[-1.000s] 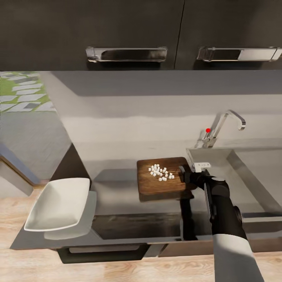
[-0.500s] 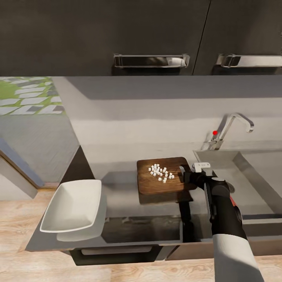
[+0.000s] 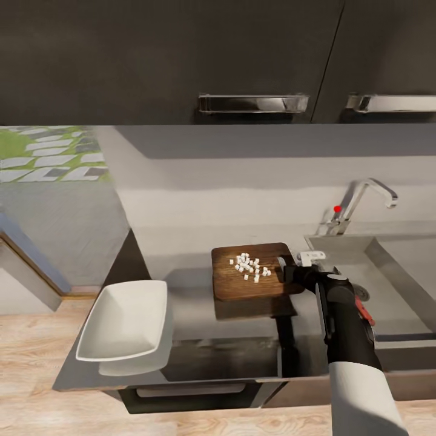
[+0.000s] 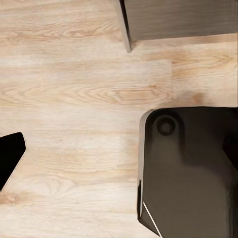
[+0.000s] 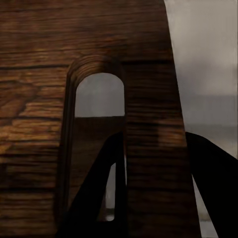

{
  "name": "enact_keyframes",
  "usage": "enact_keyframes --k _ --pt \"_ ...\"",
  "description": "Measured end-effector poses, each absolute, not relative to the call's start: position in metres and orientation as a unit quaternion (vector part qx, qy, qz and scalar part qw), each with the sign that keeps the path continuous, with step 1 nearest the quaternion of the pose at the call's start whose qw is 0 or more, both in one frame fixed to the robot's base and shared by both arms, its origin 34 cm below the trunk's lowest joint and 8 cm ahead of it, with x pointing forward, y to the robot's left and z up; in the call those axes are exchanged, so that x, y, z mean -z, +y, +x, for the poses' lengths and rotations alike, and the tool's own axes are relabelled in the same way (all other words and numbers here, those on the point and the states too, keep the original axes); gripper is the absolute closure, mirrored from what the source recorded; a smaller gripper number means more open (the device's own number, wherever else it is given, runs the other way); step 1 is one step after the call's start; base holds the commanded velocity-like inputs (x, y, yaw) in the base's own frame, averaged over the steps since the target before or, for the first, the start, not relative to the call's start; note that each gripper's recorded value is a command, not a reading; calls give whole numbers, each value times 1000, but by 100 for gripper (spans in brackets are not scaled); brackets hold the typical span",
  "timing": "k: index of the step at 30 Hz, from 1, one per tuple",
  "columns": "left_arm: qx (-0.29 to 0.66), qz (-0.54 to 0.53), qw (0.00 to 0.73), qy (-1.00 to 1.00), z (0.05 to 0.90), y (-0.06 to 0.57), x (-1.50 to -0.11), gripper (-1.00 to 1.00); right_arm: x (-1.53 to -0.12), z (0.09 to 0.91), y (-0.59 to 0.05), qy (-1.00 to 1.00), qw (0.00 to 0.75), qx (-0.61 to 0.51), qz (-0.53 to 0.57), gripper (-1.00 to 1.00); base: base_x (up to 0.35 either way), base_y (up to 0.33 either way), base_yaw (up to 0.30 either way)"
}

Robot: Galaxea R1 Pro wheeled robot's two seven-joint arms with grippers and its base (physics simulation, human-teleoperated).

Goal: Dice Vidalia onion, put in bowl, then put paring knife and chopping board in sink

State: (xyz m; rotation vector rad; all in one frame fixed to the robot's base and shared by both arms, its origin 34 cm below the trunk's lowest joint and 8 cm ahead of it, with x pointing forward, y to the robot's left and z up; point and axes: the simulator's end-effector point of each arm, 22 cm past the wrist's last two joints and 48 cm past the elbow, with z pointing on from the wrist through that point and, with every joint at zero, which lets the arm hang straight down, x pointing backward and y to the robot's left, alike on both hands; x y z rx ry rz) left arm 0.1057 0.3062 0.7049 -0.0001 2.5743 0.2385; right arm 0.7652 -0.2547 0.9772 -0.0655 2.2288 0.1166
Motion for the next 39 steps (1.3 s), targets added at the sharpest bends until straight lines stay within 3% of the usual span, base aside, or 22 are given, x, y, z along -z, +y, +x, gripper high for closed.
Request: enact_keyframes --k 8,21,39 --pt "-89 -1 280 956 109 306 -705 -100 -985 765 -255 895 444 -46 -27 100 0 285 0" --pt "-89 -1 289 953 115 306 -705 -100 -997 766 -255 890 452 -47 -27 100 0 52 0" --pt "-89 -2 301 949 122 306 -705 -100 -1014 766 -254 884 464 -47 -27 100 0 234 0"
